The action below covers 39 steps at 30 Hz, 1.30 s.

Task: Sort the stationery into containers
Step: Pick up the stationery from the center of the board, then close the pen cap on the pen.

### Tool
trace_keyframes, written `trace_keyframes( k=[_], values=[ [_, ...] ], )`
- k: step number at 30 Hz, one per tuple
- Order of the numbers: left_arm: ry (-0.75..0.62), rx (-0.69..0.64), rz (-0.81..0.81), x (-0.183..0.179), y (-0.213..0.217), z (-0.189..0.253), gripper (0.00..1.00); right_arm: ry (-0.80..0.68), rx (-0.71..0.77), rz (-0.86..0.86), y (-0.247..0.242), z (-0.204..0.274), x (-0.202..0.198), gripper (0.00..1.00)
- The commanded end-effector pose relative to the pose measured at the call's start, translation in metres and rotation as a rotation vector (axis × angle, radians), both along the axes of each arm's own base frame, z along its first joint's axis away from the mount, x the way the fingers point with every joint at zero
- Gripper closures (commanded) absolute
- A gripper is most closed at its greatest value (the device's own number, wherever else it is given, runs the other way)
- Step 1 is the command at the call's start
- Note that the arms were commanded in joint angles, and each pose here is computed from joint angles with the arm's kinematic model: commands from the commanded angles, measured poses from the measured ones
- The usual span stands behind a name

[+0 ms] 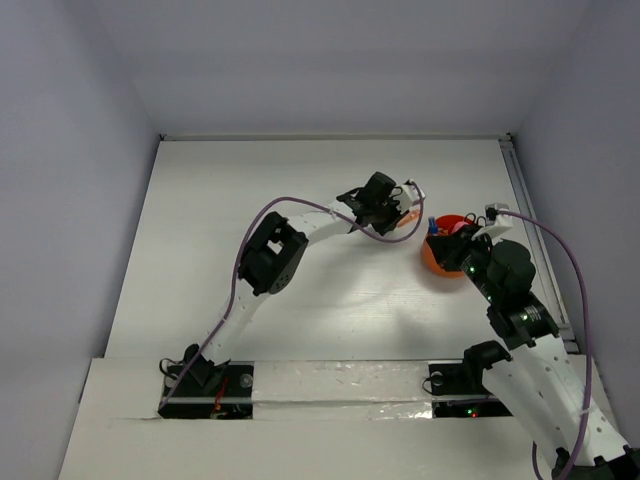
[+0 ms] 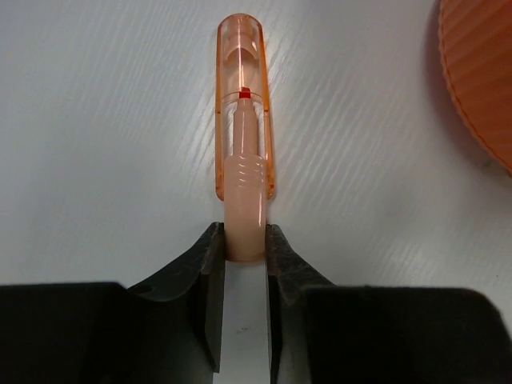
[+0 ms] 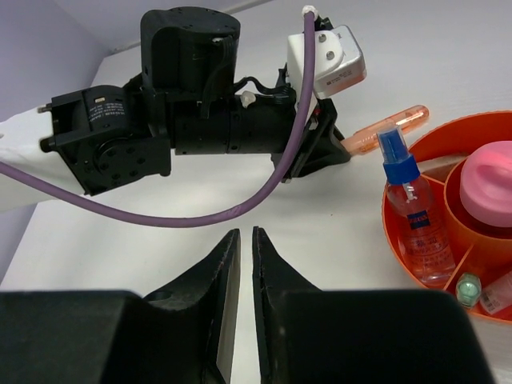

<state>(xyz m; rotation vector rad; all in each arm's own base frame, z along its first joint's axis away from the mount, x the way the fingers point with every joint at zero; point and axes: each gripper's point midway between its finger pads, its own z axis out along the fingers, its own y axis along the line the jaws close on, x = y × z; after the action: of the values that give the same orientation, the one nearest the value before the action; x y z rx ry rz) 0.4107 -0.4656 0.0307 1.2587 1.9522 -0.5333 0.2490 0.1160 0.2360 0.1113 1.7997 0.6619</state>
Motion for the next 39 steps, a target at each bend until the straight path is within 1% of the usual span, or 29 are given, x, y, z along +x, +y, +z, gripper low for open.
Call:
trace_keyframes(
  k=[1, 3, 5, 7, 8, 9, 10, 11, 12, 13, 14, 15, 16, 17, 18, 19, 20, 21, 23, 24, 25, 26, 27, 29, 32, 34, 35, 37, 39],
  values=[
    [0.013, 0.023, 0.008, 0.001, 0.007, -0.013, 0.93, -0.052, 0.001, -0.001, -0.001, 0.013, 0.004, 0.82],
    [0.007, 0.033, 0.034, 0.002, 0.013, -0.014, 1.00, -0.055, 0.002, -0.002, -0.001, 0.013, 0.004, 0.80],
    [0.015, 0.033, 0.080, 0.000, 0.020, -0.018, 1.00, -0.052, 0.001, -0.001, -0.001, 0.013, 0.003, 0.76],
    [-0.016, -0.024, 0.119, 0.006, 0.024, 0.004, 1.00, -0.052, 0.001, -0.001, -0.001, 0.014, 0.003, 0.71],
    [0.009, -0.010, 0.162, -0.002, 0.036, -0.007, 1.00, -0.052, 0.001, -0.001, -0.001, 0.015, 0.003, 0.70],
    [-0.018, -0.052, 0.191, 0.001, 0.042, 0.017, 1.00, -0.061, 0.002, -0.004, -0.001, 0.018, 0.003, 0.68],
    [-0.039, -0.100, 0.207, 0.002, 0.041, 0.029, 1.00, -0.065, 0.001, -0.007, -0.002, 0.020, 0.004, 0.66],
    [-0.013, -0.095, 0.229, -0.007, 0.056, 0.019, 1.00, -0.071, 0.002, -0.006, -0.002, 0.023, 0.004, 0.65],
    [-0.017, -0.163, 0.255, -0.011, 0.057, 0.047, 1.00, -0.076, 0.002, -0.006, -0.002, 0.026, 0.004, 0.62],
    [-0.037, -0.218, 0.277, -0.007, 0.060, 0.061, 1.00, -0.087, 0.005, -0.005, -0.001, 0.033, 0.005, 0.61],
    [-0.009, -0.221, 0.282, -0.020, 0.068, 0.052, 1.00, -0.088, 0.002, 0.002, -0.001, 0.036, 0.004, 0.59],
    [-0.016, -0.283, 0.299, -0.024, 0.070, 0.075, 1.00, -0.090, 0.003, 0.014, 0.001, 0.040, 0.004, 0.54],
    [-0.022, -0.335, 0.318, -0.025, 0.070, 0.086, 1.00, -0.088, 0.004, 0.025, 0.004, 0.045, 0.005, 0.51],
    [0.000, -0.333, 0.335, -0.034, 0.079, 0.077, 1.00, -0.080, 0.005, 0.038, 0.006, 0.045, 0.006, 0.49],
    [-0.014, -0.376, 0.345, -0.038, 0.083, 0.095, 1.00, -0.066, 0.020, 0.066, 0.012, 0.046, 0.005, 0.45],
    [-0.010, -0.422, 0.361, -0.041, 0.084, 0.103, 1.00, -0.050, 0.032, 0.080, 0.016, 0.044, 0.006, 0.43],
    [0.007, -0.413, 0.378, -0.049, 0.093, 0.094, 1.00, -0.024, 0.044, 0.097, 0.021, 0.039, 0.011, 0.41],
    [-0.008, -0.442, 0.384, -0.052, 0.097, 0.107, 1.00, 0.003, 0.081, 0.146, 0.032, 0.037, 0.009, 0.37],
    [0.002, -0.449, 0.416, -0.060, 0.108, 0.105, 1.00, 0.023, 0.133, 0.210, 0.047, 0.036, 0.013, 0.33],
    [-0.007, -0.464, 0.426, -0.062, 0.112, 0.116, 1.00, 0.098, 0.178, 0.268, 0.060, 0.023, 0.013, 0.30],
    [-0.008, -0.461, 0.443, -0.063, 0.117, 0.116, 1.00, 0.116, 0.204, 0.289, 0.066, 0.019, 0.014, 0.29],
    [-0.005, -0.456, 0.467, -0.067, 0.125, 0.112, 1.00, 0.087, 0.235, 0.313, 0.074, 0.025, 0.018, 0.28],
    [-0.021, -0.489, 0.474, -0.070, 0.130, 0.126, 1.00, 0.134, 0.254, 0.294, 0.076, 0.011, 0.026, 0.25],
    [-0.036, -0.540, 0.498, -0.078, 0.141, 0.139, 1.00, 0.120, 0.266, 0.295, 0.086, 0.013, 0.033, 0.21],
    [-0.043, -0.576, 0.528, -0.091, 0.153, 0.143, 1.00, 0.080, 0.267, 0.307, 0.099, 0.026, 0.041, 0.21],
    [-0.060, -0.636, 0.525, -0.102, 0.156, 0.163, 1.00, 0.069, 0.258, 0.327, 0.112, 0.033, 0.048, 0.20],
    [-0.068, -0.634, 0.535, -0.110, 0.157, 0.161, 1.00, 0.058, 0.259, 0.336, 0.118, 0.037, 0.051, 0.20],
    [-0.096, -0.665, 0.543, -0.118, 0.162, 0.176, 1.00, 0.063, 0.252, 0.350, 0.132, 0.036, 0.058, 0.20],
    [-0.118, -0.684, 0.561, -0.128, 0.167, 0.182, 1.00, 0.036, 0.257, 0.364, 0.142, 0.048, 0.062, 0.20]
  ],
)
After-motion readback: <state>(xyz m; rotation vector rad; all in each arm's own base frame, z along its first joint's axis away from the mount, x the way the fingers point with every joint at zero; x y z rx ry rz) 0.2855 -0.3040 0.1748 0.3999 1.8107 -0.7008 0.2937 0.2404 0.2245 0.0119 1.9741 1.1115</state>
